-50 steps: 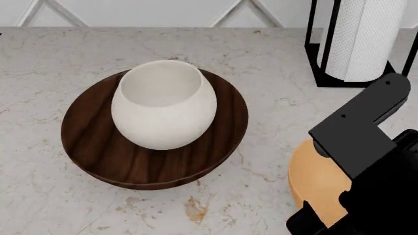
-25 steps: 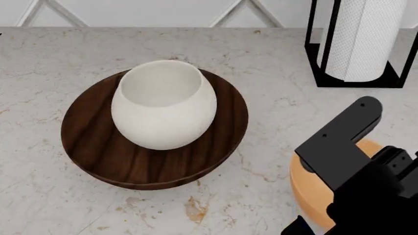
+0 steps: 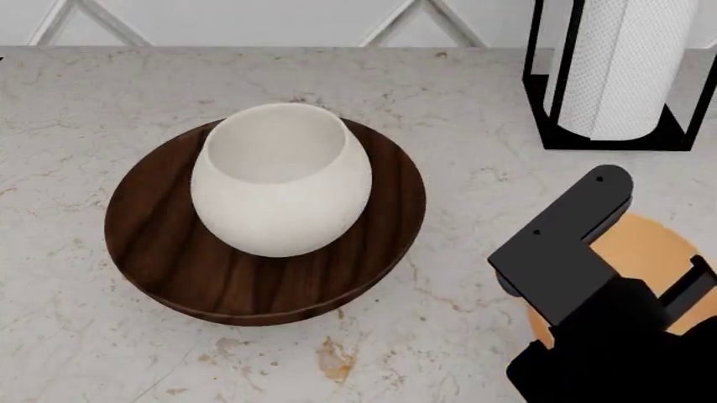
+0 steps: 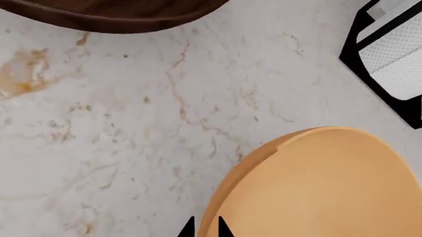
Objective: Stack the bowls from largest to smallest.
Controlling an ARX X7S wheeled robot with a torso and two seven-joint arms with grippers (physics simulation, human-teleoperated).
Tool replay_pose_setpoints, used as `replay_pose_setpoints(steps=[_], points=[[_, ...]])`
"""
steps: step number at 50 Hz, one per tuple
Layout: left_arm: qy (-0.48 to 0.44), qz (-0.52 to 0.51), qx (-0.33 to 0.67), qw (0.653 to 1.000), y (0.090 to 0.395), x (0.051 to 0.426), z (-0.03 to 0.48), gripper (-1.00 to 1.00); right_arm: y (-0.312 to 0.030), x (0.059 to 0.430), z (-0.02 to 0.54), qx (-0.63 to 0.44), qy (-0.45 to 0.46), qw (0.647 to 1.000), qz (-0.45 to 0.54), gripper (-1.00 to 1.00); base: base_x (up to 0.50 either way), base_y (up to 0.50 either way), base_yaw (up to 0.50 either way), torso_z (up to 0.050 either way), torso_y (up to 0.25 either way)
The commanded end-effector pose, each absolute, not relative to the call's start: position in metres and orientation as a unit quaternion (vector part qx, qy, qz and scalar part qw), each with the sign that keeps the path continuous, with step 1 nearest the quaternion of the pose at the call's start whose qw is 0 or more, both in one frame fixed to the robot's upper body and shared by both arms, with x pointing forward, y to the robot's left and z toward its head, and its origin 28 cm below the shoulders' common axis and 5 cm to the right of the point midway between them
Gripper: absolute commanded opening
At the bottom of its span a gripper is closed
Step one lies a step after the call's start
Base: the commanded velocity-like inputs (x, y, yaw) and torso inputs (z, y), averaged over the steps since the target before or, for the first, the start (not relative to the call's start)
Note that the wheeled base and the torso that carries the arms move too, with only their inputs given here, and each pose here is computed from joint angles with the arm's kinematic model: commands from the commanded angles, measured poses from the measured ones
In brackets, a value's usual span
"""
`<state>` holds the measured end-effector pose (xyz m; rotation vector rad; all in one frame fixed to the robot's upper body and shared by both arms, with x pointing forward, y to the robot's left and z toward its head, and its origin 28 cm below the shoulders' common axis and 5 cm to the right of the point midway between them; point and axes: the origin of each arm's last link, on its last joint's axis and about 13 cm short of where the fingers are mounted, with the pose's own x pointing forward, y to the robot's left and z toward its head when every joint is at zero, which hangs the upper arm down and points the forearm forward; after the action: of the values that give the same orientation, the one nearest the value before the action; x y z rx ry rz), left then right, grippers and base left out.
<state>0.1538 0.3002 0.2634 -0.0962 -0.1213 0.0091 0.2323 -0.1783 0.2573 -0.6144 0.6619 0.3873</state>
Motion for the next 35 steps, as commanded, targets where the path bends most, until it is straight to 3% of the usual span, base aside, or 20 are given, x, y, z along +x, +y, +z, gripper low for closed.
replay_pose_setpoints(steps=[1,11,35], points=[[-0.078,0.010,-0.069,0.995,0.302,0.155,0.265,1.00,-0.168,0.231,0.280,-0.330,0.279,0.878,0.204,-1.00,0.00,0.00,0.00,0.000,0.000],[-0.078,0.009,-0.069,0.994,0.302,0.155,0.266,1.00,-0.159,0.247,0.328,-0.329,0.234,0.894,0.195,-1.00,0.00,0.00,0.00,0.000,0.000],[-0.080,0.016,-0.077,0.994,0.307,0.155,0.267,1.00,-0.071,0.348,0.399,-0.258,0.121,0.914,0.288,-1.00,0.00,0.00,0.00,0.000,0.000]])
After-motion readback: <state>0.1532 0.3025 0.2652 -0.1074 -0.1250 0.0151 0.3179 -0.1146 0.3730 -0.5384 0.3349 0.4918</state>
